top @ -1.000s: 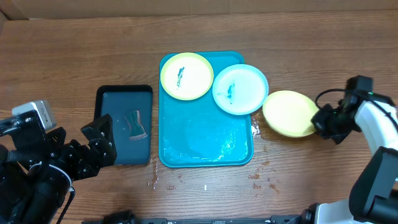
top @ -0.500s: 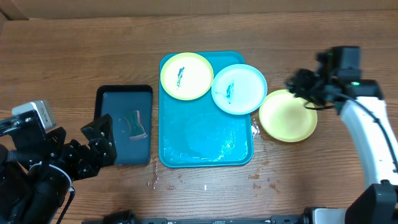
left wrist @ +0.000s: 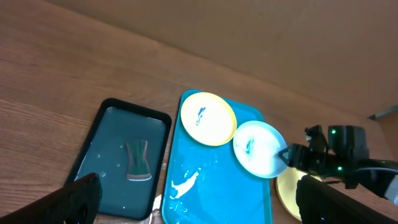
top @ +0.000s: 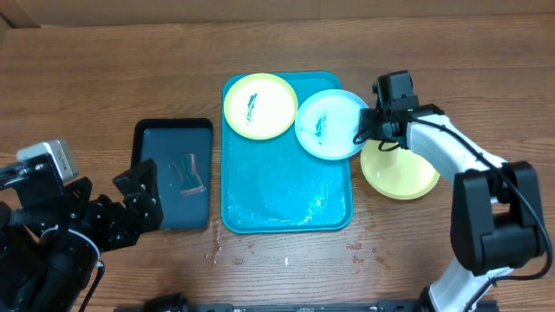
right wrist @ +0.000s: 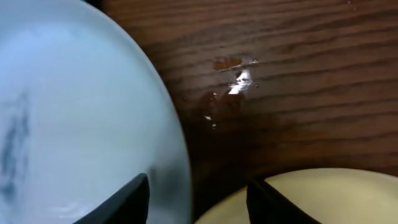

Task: Clean dirty plates on tray and stack at the side
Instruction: 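Grasp the white plate rim with the right gripper and drag it down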

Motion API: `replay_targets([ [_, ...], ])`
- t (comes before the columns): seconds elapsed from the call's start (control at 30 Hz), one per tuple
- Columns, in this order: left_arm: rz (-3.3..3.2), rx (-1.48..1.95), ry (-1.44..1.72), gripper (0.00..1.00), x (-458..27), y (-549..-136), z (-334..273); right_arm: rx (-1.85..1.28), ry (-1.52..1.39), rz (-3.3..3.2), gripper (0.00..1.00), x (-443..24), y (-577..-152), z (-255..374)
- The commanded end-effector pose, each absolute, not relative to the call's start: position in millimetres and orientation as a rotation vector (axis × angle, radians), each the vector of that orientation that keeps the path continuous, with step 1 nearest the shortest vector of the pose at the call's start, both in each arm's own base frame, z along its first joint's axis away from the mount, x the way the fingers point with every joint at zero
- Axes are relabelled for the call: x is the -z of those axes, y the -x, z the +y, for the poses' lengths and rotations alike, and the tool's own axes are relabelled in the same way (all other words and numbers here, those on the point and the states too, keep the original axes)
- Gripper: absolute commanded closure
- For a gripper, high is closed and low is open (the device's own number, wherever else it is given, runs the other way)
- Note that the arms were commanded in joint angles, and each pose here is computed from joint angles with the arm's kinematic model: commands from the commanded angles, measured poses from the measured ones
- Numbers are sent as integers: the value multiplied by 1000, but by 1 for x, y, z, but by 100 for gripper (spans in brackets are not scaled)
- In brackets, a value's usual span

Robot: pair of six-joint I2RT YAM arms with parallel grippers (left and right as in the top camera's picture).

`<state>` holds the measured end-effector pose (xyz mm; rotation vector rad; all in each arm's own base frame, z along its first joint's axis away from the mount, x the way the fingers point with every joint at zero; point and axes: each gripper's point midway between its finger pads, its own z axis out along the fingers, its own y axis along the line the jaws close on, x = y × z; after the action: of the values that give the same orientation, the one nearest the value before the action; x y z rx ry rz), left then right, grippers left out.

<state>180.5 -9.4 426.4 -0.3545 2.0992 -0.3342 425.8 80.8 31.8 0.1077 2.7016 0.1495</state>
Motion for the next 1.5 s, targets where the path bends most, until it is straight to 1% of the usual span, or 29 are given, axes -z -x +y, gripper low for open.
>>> replay_targets([
  [0.0,2092,321,334,0,-429,-181,-9,-113,-122,2673,55,-41,-430,72],
  [0.03,2092,321,334,0,-429,-181,-9,-124,-125,2688,58,-39,-427,73],
  [0.07,2092,321,334,0,-429,-181,-9,-138,-146,2707,67,-37,-423,74],
  [0.1,2092,321,334,0,-429,-181,-9,-153,-160,2724,88,-36,-419,76],
  [0.13,2092,321,334,0,-429,-181,-9,-176,-178,2740,96,-34,-415,78],
  [0.27,2092,321,333,0,-429,-181,-9,-219,-170,2774,96,-46,-406,83],
  [0.43,2092,321,334,0,-429,-181,-9,-240,-164,2750,96,-96,-397,84],
  [0.5,2092,321,334,0,-429,-181,-9,-336,-137,2739,96,-122,-384,94],
  [0.63,2092,321,333,0,-429,-181,-9,-486,-72,2779,96,-140,-354,118],
  [0.77,2092,321,334,0,-429,-181,-9,-527,15,2890,96,-123,-323,146],
  [0.87,2092,321,333,0,-429,-181,-9,-535,46,2933,96,-97,-307,170],
  [0.97,2092,321,333,0,-429,-181,-9,-456,45,2941,96,-65,-300,185],
  [1.1,2067,329,335,0,-434,-184,-9,-351,-69,2936,96,-35,-303,187],
  [1.17,2049,338,328,0,-439,-186,-10,-375,-75,2917,92,-34,-308,191],
  [1.2,2049,342,332,0,-439,-186,-10,-391,-77,2910,92,-35,-310,192],
  [1.23,2048,342,336,0,-439,-186,-10,-424,-76,2893,90,-44,-313,195],
  [1.3,2051,344,340,0,-438,-186,-10,-441,-76,2871,82,-57,-316,196],
  [1.4,2069,346,347,0,-434,-184,-10,-465,-37,2821,76,-83,-319,197],
  [1.47,2100,359,352,0,-428,-180,-13,-484,-13,2780,69,-101,-319,198],
])
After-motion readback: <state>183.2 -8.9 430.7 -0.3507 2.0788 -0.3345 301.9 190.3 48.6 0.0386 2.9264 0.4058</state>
